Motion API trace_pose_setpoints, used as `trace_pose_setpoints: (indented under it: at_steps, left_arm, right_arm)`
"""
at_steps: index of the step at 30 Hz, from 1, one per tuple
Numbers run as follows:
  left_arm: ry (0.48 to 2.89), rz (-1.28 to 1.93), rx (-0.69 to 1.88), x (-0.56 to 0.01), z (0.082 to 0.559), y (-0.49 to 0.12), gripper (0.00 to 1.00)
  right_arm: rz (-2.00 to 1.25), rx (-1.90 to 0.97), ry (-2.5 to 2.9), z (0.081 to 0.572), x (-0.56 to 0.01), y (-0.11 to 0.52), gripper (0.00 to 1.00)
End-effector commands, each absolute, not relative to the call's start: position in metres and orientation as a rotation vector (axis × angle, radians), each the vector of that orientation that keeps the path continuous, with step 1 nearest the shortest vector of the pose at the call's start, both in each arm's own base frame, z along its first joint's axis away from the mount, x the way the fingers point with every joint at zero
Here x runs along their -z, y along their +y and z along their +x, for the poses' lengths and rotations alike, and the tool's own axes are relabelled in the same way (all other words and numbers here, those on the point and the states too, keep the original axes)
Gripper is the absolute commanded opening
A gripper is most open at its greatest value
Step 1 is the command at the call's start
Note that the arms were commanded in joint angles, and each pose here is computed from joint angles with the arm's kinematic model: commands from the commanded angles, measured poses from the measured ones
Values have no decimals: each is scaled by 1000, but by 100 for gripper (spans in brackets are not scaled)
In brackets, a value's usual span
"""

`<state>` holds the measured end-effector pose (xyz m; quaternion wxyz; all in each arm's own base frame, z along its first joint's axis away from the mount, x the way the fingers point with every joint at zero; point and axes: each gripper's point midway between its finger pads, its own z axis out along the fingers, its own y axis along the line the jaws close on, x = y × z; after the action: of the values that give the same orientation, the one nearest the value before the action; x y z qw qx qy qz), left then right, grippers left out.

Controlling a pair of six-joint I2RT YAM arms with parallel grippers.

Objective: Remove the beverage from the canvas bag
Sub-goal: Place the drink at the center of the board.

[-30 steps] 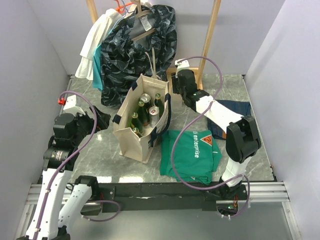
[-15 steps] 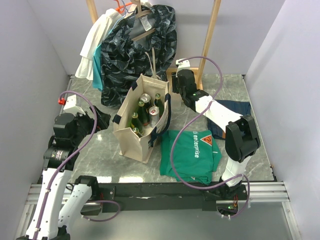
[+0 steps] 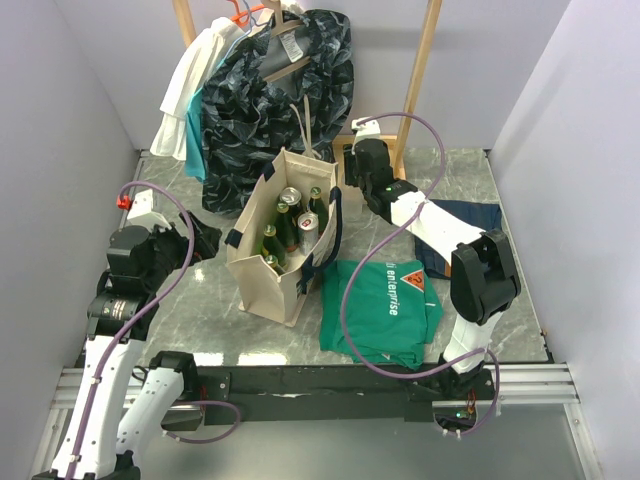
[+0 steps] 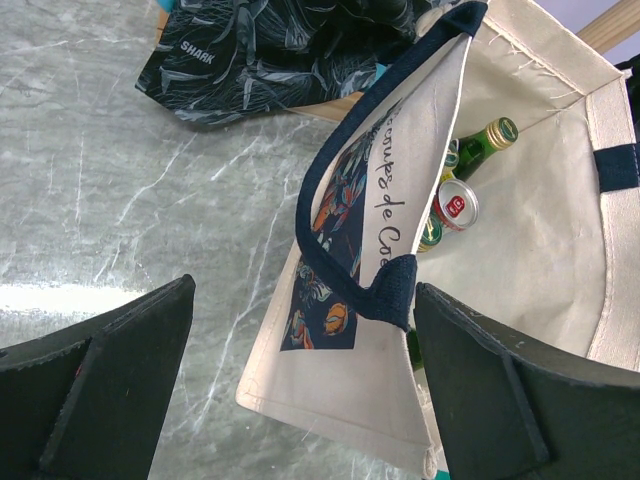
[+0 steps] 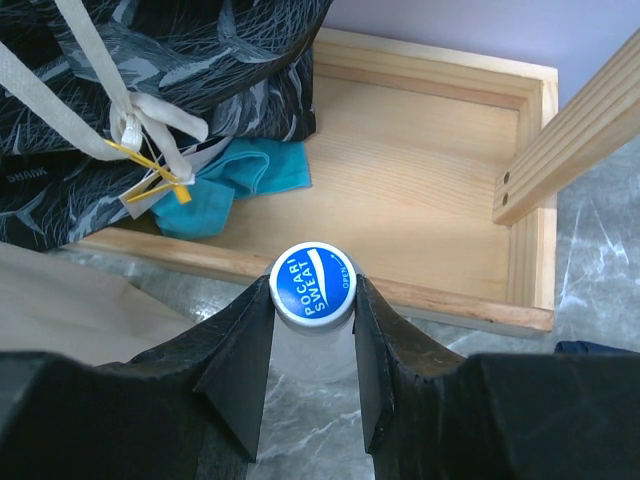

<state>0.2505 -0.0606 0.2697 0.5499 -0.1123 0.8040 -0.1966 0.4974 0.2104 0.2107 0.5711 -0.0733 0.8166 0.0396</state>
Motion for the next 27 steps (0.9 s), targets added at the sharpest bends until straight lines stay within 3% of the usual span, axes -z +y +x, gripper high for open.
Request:
trace_pose_setpoints:
  at_steps: [1,6,8,27]
  left_arm:
    - [1872,-252,463,-278,250,-60,97]
    - [1865,-255,461,-281,248,-59,96]
    - [1867,-255,466,-280,248,-60,96]
    - [1854,-260,467,-286,243,-59,96]
  right_arm:
    - [-125,-139,1808,504,-254,215,21]
    - [-124,-141,1814,501,-251,215,33]
    - [-124,-138,1818,500,-250,214,43]
    - [-111,-149,1816,492,-257,211,54]
